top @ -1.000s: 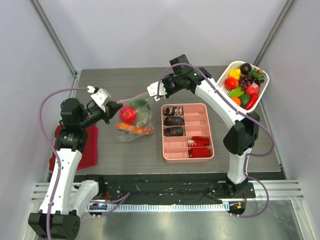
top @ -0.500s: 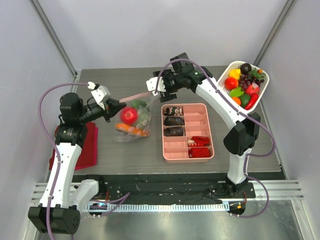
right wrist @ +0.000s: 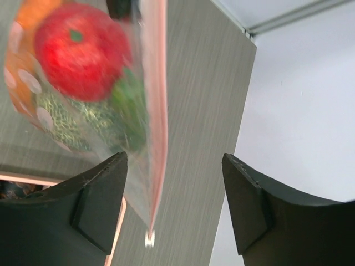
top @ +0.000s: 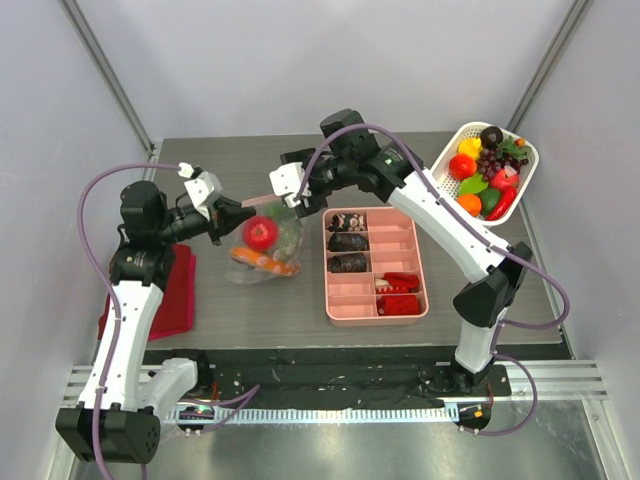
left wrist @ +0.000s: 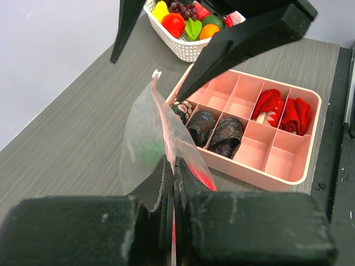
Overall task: Place the food in the zip-top bag and seal the zipper
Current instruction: Place the zipper food storage bag at the center of the board.
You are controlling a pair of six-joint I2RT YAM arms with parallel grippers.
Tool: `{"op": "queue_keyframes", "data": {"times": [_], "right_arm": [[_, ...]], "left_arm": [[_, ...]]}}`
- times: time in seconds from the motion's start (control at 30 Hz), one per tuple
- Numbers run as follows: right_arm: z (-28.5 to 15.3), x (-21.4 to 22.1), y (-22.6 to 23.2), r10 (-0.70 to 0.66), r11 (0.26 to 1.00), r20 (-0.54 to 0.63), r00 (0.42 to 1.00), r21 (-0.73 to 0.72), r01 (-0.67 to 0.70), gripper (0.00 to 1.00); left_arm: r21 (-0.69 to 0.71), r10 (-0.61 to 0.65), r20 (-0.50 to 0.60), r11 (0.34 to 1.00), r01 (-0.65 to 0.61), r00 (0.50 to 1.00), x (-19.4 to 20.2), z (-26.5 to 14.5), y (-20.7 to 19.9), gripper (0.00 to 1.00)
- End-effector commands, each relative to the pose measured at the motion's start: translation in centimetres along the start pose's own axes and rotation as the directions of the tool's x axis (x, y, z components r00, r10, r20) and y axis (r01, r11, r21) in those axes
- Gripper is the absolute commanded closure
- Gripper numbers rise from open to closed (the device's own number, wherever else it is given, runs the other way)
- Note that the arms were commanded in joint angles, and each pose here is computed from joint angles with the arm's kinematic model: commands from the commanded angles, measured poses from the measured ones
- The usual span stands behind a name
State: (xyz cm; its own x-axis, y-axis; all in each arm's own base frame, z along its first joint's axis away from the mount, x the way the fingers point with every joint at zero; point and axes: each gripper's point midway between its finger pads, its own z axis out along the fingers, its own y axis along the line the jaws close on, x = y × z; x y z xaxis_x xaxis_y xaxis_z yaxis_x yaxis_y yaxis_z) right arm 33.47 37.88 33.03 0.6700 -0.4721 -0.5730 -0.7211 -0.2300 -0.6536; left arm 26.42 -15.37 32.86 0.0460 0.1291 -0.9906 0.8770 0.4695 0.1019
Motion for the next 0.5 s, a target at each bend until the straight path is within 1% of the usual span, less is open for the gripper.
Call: {"op": "queue_keyframes", "data": {"times": [0.0, 0.03, 0.1, 0.13, 0.23, 0.27, 0.33, 0.4, 0.43, 0.47], "right_arm": [[-0.5, -2.1, 0.3, -0.038, 0.999, 0.040, 0.998, -0.007, 0.039, 0.28], [0.0, -2.1, 0.5, -0.038, 0.999, 0.041, 0.998, -0.020, 0.039, 0.30], [0.2, -2.2, 0.6, -0.032, 0.999, 0.036, 0.999, -0.034, 0.033, 0.36], [1.1, -1.9, 1.0, -0.023, 0.998, 0.032, 0.999, -0.057, 0.025, 0.40], [1.6, -1.6, 1.5, 0.007, 0.996, 0.005, 1.000, -0.088, -0.007, 0.69], [1.7, -1.6, 1.6, 0.022, 0.996, 0.001, 1.000, -0.091, -0.022, 0.86], [1.5, -1.8, 1.5, 0.062, 0.994, -0.006, 0.998, -0.092, -0.062, 0.99], [1.4, -1.8, 1.4, 0.146, 0.986, -0.017, 0.989, -0.079, -0.147, 0.99], [1.3, -1.9, 1.2, 0.182, 0.981, -0.016, 0.983, -0.067, -0.183, 0.99], [1.3, -1.8, 1.1, 0.283, 0.957, -0.020, 0.959, -0.053, -0.284, 0.99]], "left_arm": [[0.027, 0.100, 0.045, 0.994, -0.101, 0.994, -2.5, -0.3, -0.3, 1.00], [0.030, 0.103, 0.045, 0.994, -0.105, 0.994, -2.5, -0.3, -0.3, 1.00], [0.032, 0.110, 0.045, 0.993, -0.111, 0.993, -2.5, -0.3, -0.3, 1.00], [0.040, 0.109, 0.043, 0.993, -0.111, 0.993, -2.4, -0.3, -0.5, 1.00], [0.038, 0.112, 0.040, 0.993, -0.113, 0.993, -2.2, -0.3, -0.5, 1.00], [0.029, 0.108, 0.034, 0.994, -0.109, 0.994, -2.2, -0.3, -0.3, 1.00], [0.008, 0.091, 0.024, 0.996, -0.091, 0.996, -2.0, -0.3, 0.0, 1.00], [-0.067, 0.052, 0.014, 0.996, -0.051, 0.999, -1.9, -0.2, 1.5, 1.00], [-0.115, -0.027, 0.024, 0.993, 0.030, 0.999, -2.1, -0.2, 2.2, 1.00], [-0.225, -0.046, 0.041, 0.973, 0.055, 0.998, -2.5, -0.5, 4.3, 0.98]]}}
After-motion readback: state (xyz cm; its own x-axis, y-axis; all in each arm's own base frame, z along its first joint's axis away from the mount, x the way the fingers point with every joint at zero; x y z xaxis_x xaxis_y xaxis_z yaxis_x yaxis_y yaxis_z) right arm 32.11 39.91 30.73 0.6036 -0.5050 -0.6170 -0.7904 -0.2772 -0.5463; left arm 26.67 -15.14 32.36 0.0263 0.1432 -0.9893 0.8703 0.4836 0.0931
